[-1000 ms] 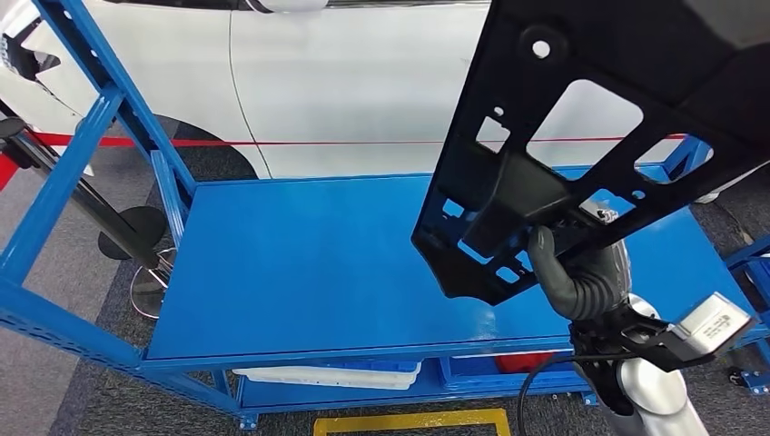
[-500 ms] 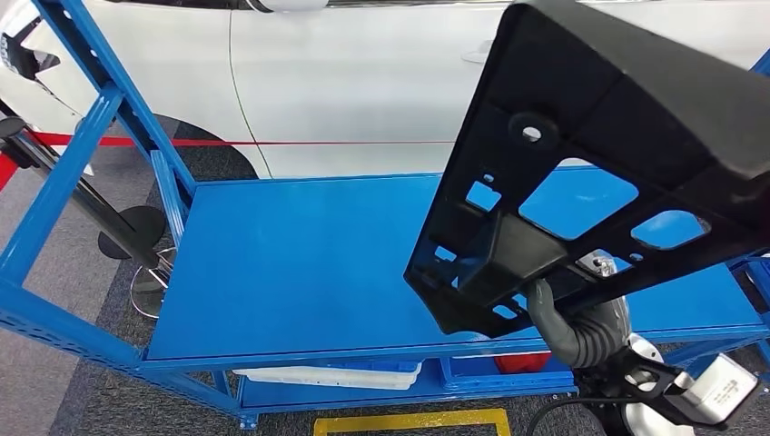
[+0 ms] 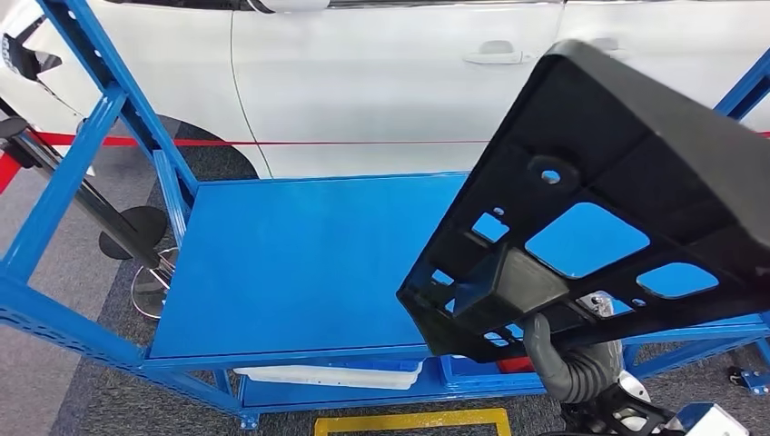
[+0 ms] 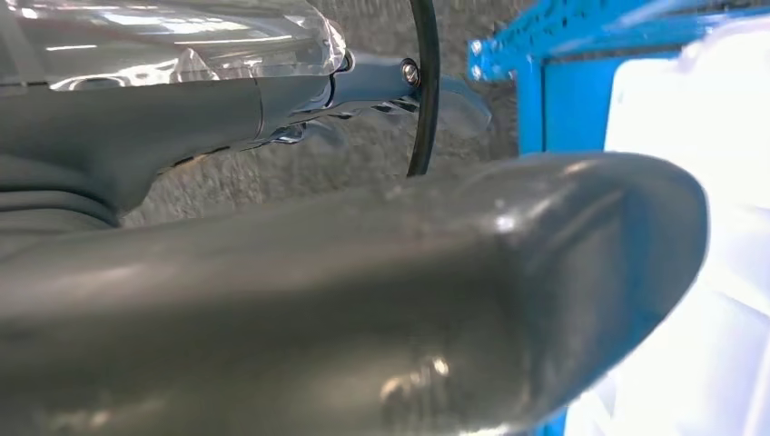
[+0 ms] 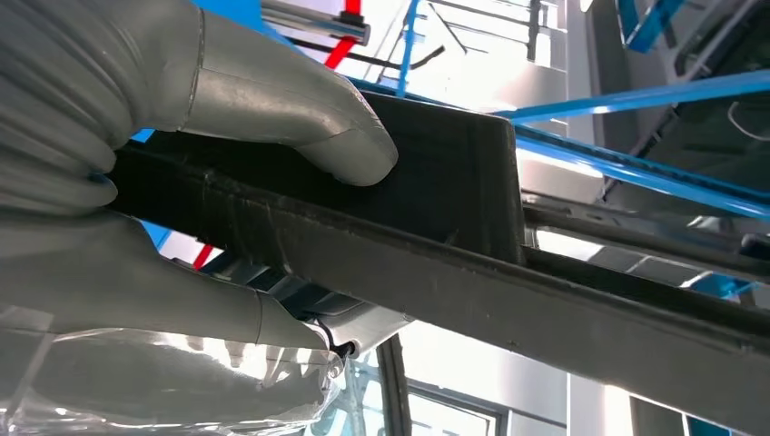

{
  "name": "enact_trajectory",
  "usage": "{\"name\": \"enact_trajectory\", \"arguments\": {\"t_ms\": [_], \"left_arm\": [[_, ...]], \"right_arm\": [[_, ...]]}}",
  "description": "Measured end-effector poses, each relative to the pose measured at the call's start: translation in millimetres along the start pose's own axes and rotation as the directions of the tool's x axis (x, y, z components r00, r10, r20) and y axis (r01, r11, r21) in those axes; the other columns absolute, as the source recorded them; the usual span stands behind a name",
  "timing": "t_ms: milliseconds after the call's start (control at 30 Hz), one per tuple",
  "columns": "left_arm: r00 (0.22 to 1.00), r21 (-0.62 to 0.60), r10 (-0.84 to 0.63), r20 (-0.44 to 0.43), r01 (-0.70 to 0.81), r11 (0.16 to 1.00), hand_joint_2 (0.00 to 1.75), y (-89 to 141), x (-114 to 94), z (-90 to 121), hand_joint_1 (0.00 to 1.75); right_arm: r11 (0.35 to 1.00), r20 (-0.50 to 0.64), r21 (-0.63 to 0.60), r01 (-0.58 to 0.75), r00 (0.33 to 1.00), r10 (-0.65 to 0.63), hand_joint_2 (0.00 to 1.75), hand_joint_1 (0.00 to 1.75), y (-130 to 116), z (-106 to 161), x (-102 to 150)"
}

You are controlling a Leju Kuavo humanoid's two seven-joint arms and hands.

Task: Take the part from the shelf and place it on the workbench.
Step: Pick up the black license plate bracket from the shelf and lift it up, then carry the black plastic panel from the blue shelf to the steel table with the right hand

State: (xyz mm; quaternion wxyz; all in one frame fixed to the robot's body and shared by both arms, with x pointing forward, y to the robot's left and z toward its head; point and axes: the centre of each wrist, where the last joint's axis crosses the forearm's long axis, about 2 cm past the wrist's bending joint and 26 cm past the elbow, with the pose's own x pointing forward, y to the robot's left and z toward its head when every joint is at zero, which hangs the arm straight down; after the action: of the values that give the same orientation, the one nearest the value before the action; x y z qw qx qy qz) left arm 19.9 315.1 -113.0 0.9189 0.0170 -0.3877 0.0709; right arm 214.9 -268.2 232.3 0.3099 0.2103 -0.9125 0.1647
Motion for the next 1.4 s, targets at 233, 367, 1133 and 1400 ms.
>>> {"name": "enact_trajectory", "arguments": {"t_ms": [233, 367, 1133, 1400], "left_arm": [[0.997, 0.033, -0.058, -0.05, 0.059, 0.998, 0.0, 10.6, 2.0, -0.9, 0.0], [0.992, 0.057, -0.098, -0.074, 0.102, 0.993, 0.0, 22.2, 4.7, -1.9, 0.0], [0.977, 0.112, -0.179, -0.118, 0.192, 0.975, 0.0, 51.3, 11.1, -2.6, 0.0], [0.962, 0.119, -0.223, -0.157, 0.242, 0.963, 0.0, 52.0, 10.7, -2.1, 0.0]], "right_arm": [[0.999, -0.007, -0.022, 0.044, 0.999, -0.044, 1.75, 1.75, 3.8, -7.5, -4.8], [0.998, 0.0, -0.025, 0.064, 0.998, -0.064, 1.75, 1.75, 6.4, -16.2, -9.8], [0.99, 0.014, -0.048, 0.134, 0.991, -0.134, 1.75, 1.75, 24.9, -36.4, -28.3], [0.99, 0.013, -0.055, 0.132, 0.991, -0.131, 1.75, 1.75, 25.7, -38.1, -29.4]]}}
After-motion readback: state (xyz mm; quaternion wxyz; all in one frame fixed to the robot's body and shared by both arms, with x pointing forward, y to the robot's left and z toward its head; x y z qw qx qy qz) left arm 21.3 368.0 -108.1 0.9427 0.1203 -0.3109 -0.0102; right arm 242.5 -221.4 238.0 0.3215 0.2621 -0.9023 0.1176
